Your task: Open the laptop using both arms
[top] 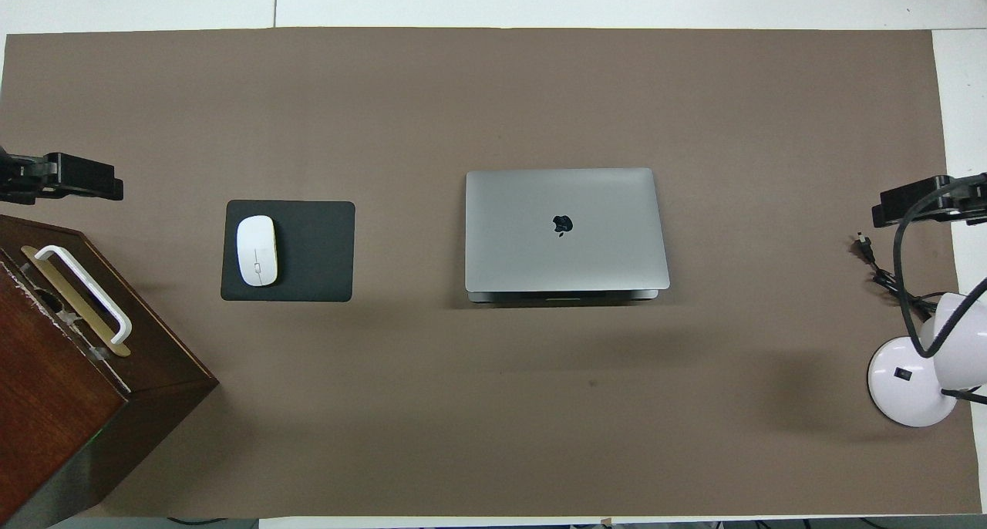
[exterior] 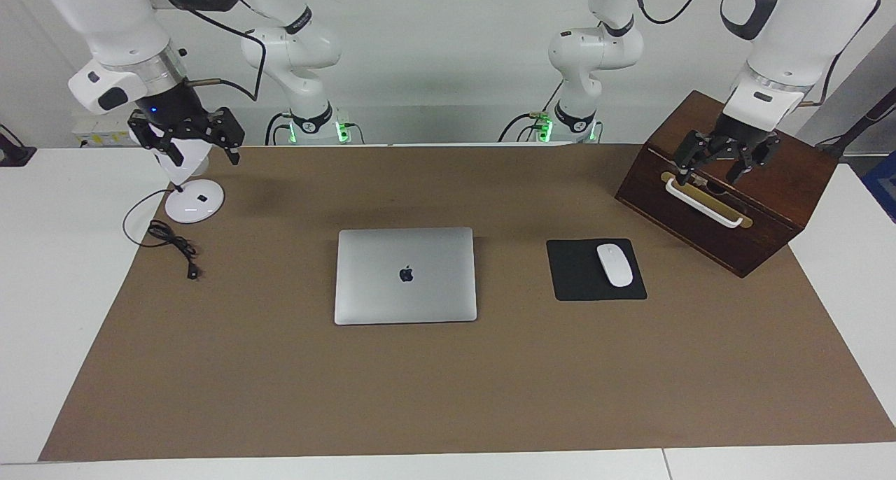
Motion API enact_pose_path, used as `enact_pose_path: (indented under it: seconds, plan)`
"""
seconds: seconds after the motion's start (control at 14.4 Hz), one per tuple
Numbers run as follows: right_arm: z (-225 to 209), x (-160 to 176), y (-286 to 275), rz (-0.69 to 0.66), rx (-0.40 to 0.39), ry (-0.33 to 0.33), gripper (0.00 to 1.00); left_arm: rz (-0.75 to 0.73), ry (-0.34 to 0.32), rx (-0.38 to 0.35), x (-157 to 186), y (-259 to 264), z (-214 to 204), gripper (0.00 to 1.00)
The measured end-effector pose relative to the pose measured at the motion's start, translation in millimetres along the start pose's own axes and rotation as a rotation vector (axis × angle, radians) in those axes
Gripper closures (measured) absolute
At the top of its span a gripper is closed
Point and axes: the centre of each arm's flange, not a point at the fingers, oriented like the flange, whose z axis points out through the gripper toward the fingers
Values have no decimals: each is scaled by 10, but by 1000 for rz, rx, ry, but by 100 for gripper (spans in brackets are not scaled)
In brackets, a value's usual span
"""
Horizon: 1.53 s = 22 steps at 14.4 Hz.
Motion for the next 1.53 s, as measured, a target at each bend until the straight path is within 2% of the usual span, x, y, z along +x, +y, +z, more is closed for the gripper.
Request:
enact_pose_path:
  seconds: [1.04, 1.25, 1.53]
  plan:
    - [83, -39, -26, -8, 1, -17, 0, 4, -8, 0, -4, 38, 34, 0]
    - [68, 3, -14, -6, 0, 19, 0, 5, -8, 0, -4, 39, 37, 0]
    - [80, 17, -4, -11, 0, 29, 0, 5, -10, 0, -5, 43, 49, 0]
